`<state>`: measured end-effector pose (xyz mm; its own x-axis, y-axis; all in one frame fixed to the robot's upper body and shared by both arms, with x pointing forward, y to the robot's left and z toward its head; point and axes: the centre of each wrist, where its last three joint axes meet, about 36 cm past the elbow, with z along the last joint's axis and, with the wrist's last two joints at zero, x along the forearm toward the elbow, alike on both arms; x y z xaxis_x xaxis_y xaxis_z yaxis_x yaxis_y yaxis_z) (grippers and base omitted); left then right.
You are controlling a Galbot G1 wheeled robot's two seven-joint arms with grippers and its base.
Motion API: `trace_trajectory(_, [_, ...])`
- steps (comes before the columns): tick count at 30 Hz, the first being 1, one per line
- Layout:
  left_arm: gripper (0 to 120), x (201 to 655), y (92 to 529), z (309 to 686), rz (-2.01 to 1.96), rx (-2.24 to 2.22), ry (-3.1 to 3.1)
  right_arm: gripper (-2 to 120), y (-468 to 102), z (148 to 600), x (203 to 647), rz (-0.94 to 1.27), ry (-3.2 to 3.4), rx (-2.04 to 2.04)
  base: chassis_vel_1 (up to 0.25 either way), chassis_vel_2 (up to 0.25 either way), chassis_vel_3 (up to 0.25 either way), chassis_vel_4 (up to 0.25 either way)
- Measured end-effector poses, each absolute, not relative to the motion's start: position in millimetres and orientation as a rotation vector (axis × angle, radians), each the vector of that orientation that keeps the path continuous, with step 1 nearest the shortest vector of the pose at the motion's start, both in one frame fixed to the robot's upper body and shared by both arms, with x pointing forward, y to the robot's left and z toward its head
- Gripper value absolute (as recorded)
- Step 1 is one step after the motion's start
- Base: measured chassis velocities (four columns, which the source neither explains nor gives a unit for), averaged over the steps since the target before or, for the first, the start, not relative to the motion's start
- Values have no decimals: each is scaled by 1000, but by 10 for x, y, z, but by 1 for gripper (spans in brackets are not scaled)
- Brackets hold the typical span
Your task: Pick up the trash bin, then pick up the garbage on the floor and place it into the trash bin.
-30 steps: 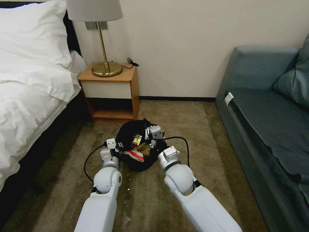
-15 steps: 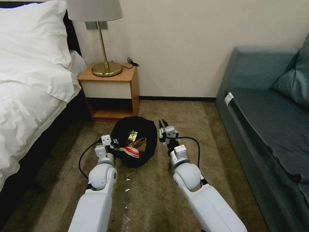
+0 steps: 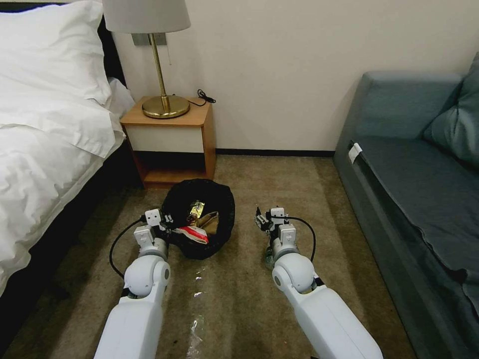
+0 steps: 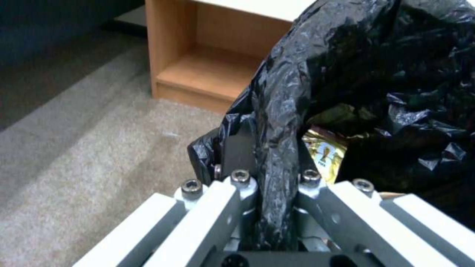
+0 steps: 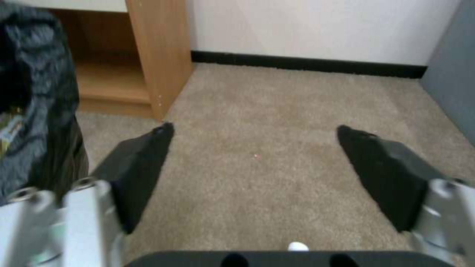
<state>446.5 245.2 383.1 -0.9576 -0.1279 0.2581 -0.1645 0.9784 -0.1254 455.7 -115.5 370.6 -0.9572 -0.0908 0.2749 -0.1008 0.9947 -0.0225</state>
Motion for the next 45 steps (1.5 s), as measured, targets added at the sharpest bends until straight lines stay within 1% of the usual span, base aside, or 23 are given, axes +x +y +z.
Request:
trace_trajectory(1, [2,4465,2452,3831,213,216,-2874,90,-1155,3706,4557,52,-2861,140,0,0,0,0])
trace_trajectory(3, [2,4459,2448,3870,217,212,-2878,98,-1155,3681,4572,35,-2775,162,0,0,0,0])
trace_trajectory(4, [2,4457,2445,3875,217,209,-2876,100,-1156,3647,4579,31,-2751,163,0,0,0,0])
trace_trajectory(13, [2,4457,2433,3874,205,196,-2869,100,-1220,3310,4644,35,-2641,140,0,0,0,0])
trace_trajectory(18, [2,4443,2440,3891,196,197,-2869,100,-1254,3113,4741,-7,-2560,127,0,0,0,0])
trace_trajectory(26, [2,4415,2465,3869,197,207,-2862,100,-1268,2960,4791,-37,-2496,137,0,0,0,0])
trace_trajectory(34, [2,4420,2450,3877,195,199,-2865,100,-1370,2736,5037,-20,-2432,78,0,0,0,0])
trace_trajectory(36, [2,4408,2446,3875,192,196,-2865,100,-1403,2619,5115,-10,-2402,45,0,0,0,0])
trace_trajectory(37, [2,4408,2446,3875,192,196,-2865,100,-1403,2619,5115,-10,-2402,45,0,0,0,0])
trace_trajectory(38, [2,4398,2445,3874,191,195,-2864,100,-1413,2511,5141,3,-2382,35,0,0,0,0])
trace_trajectory(42, [2,4374,2445,3868,176,186,-2862,100,-1411,2334,5199,17,-2352,30,0,0,0,0])
trace_trajectory(45, [2,4374,2450,3871,174,186,-2863,100,-1406,2325,5217,20,-2351,30,0,0,0,0])
